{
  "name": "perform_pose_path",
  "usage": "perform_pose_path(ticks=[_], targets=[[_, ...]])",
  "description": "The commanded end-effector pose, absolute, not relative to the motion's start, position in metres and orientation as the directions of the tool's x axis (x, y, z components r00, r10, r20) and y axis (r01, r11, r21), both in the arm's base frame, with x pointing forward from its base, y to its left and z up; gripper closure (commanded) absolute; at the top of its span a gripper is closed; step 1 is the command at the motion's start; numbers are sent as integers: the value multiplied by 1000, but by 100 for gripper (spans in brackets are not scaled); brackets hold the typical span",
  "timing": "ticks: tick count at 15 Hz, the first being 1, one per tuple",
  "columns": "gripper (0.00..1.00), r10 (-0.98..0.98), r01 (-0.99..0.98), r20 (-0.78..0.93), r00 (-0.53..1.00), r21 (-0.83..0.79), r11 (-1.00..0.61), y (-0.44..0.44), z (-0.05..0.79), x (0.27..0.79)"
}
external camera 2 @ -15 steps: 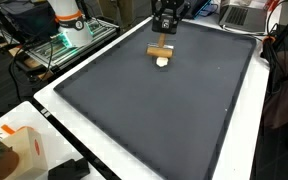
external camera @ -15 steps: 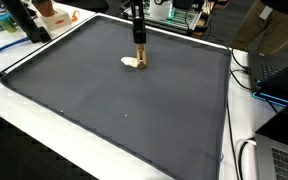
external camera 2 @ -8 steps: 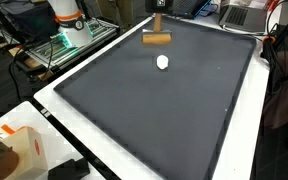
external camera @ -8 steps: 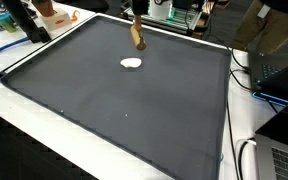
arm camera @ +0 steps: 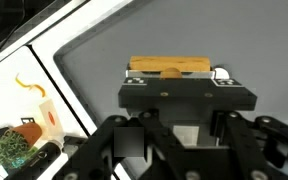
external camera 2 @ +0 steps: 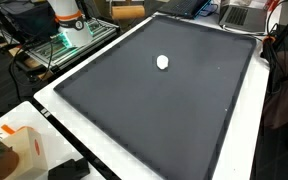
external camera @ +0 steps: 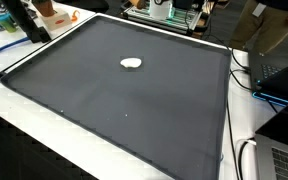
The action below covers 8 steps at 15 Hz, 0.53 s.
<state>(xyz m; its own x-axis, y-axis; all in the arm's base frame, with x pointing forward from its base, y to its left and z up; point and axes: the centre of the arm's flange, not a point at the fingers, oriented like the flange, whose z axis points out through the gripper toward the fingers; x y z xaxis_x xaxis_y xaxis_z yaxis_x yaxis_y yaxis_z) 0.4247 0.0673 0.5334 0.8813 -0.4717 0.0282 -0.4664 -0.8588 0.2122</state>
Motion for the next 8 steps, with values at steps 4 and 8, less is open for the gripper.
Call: perform_pose_path(ticks=[4,8], targets=[[77,-252,-252,13,968,133,-959,72,533,445],[77,-51,-52,13,999,43,-998,71,542,446]])
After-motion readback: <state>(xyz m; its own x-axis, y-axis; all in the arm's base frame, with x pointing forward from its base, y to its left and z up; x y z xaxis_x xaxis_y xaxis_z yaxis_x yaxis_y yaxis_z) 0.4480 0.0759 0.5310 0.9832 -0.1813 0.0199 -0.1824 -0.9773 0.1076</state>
